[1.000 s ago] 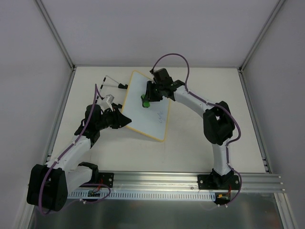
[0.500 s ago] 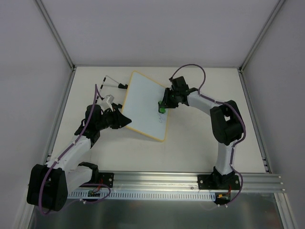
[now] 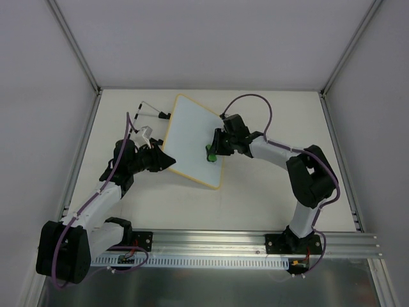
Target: Erase the whiteboard
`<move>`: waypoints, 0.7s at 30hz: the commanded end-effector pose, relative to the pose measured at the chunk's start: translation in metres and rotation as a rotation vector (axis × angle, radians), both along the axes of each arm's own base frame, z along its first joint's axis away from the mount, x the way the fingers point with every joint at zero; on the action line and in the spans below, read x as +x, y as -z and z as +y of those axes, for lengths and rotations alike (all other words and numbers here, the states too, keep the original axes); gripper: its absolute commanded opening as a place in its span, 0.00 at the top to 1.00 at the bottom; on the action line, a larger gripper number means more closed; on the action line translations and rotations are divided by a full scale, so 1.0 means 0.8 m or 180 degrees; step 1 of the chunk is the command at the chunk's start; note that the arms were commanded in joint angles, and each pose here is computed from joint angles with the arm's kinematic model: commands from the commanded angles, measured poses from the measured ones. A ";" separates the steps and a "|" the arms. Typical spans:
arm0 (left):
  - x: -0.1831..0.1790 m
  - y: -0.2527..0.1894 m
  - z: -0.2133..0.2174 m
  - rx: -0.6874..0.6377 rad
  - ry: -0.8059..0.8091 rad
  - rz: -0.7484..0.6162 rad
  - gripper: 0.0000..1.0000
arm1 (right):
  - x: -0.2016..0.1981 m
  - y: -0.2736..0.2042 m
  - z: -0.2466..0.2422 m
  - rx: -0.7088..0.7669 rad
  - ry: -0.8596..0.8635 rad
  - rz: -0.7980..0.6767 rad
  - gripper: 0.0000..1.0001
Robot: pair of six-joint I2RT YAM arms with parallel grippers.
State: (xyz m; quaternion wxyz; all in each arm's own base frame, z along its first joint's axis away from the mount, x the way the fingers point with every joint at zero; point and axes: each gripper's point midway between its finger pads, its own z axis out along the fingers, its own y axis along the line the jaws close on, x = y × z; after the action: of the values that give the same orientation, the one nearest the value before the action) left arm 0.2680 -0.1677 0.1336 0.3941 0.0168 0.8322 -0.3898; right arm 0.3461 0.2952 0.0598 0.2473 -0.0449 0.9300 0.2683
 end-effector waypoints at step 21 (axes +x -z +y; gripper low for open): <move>0.008 -0.024 -0.002 0.0211 0.0195 -0.0506 1.00 | -0.065 0.078 -0.081 -0.0364 0.0495 0.0480 1.00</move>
State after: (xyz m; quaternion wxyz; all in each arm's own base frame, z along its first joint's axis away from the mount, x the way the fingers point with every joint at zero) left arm 0.2694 -0.1660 0.1359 0.3994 0.0152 0.8308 -0.3872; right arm 0.3244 0.2540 0.0296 0.2372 0.0243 0.9349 0.2629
